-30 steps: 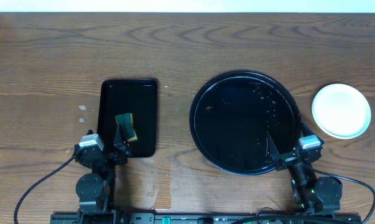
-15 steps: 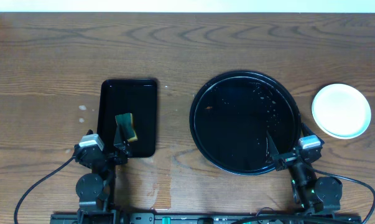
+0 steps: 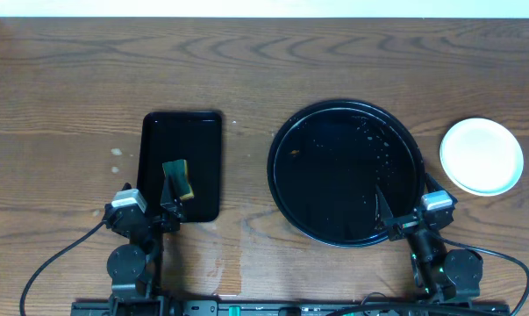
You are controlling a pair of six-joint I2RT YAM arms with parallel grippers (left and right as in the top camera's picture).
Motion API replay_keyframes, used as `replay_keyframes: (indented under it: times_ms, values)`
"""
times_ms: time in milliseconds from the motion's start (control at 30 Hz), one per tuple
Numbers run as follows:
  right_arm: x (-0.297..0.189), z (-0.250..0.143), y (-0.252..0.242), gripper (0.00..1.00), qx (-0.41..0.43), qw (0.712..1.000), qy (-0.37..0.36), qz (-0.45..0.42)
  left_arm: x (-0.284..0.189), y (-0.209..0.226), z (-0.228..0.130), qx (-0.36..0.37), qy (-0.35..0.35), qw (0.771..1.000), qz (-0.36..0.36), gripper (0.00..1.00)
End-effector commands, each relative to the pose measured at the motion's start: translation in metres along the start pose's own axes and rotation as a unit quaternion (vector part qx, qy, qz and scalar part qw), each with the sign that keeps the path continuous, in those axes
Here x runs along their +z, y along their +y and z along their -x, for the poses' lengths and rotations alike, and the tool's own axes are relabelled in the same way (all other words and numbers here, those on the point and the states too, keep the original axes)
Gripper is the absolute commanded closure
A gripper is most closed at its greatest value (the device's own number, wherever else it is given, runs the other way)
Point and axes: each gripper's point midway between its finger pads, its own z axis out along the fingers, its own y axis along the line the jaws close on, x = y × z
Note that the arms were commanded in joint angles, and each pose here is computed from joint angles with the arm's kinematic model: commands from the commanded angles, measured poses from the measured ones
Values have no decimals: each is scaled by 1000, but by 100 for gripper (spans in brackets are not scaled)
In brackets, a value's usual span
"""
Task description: Clean dirty plates on tray and stack at the side
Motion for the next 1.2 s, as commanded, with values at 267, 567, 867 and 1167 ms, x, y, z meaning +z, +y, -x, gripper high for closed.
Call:
replay_keyframes:
  times_ms: [267,567,867,1167]
  values:
    - [-1,0,-5,1,5,1000,-2,-11,2,3,-18,-4,20,1000,4,15]
    - [-1,0,-5,1,5,1000,-2,-11,2,3,-18,-4,20,1000,4,15]
    - [-1,0,-5,1,5,1000,-2,-11,2,3,-18,-4,20,1000,4,15]
    - [-1,0,-5,1,5,1000,-2,-11,2,3,-18,-4,20,1000,4,15]
